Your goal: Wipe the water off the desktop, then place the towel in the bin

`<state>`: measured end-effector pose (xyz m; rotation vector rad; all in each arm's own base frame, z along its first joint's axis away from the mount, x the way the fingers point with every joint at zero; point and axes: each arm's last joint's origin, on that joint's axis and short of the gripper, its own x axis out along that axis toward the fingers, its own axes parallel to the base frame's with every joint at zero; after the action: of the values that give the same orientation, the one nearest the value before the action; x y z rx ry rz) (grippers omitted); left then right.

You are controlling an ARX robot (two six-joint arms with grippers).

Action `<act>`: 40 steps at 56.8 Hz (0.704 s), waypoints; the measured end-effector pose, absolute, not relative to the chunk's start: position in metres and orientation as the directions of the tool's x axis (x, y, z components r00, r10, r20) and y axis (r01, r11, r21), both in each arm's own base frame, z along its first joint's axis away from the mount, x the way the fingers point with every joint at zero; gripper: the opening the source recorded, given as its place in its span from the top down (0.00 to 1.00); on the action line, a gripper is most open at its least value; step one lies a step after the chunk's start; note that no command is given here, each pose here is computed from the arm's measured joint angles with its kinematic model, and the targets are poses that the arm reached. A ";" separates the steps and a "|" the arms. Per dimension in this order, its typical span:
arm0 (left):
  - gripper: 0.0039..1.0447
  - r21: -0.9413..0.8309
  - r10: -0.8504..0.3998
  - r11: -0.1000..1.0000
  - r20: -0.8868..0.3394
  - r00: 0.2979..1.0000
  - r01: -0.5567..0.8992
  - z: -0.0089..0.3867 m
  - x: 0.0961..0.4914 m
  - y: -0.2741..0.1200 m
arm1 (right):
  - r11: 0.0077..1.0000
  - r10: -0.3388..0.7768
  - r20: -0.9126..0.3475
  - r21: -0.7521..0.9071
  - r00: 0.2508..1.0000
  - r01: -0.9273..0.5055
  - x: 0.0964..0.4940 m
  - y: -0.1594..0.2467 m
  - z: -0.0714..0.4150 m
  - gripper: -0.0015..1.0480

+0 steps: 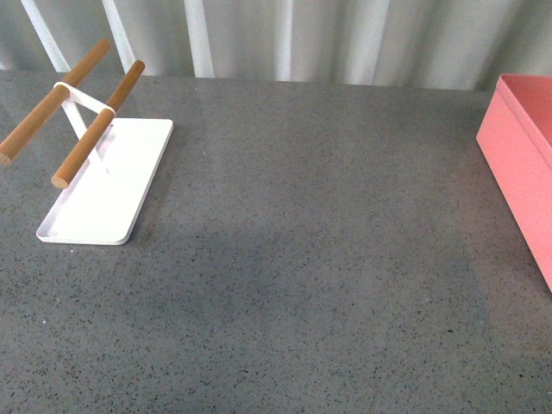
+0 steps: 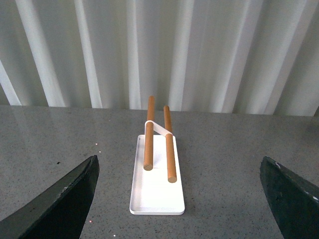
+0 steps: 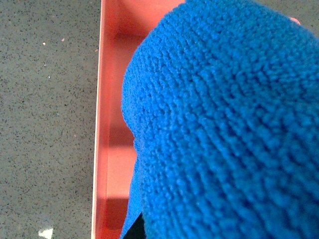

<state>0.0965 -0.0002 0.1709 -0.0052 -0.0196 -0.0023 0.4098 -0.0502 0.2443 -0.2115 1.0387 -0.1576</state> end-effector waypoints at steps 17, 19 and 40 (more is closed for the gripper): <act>0.06 -0.005 -0.002 1.000 0.020 1.000 0.002 0.171 0.096 0.000 | 0.957 -0.268 -0.840 -0.289 0.472 0.030 0.405 -0.054 0.229 0.62; 0.06 -0.005 -0.002 1.000 0.020 1.000 0.002 0.171 0.096 0.000 | 0.957 -0.269 -0.839 -0.289 0.473 0.030 0.404 -0.054 0.229 0.57; 0.06 -0.005 -0.002 1.000 0.020 1.000 0.002 0.171 0.096 0.000 | 0.956 -0.272 -0.838 -0.293 0.474 0.029 0.404 -0.054 0.230 0.07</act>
<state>0.0965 -0.0002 0.1709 -0.0052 -0.0196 -0.0023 0.4043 -0.0542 0.2296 -0.2528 1.0643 -0.1864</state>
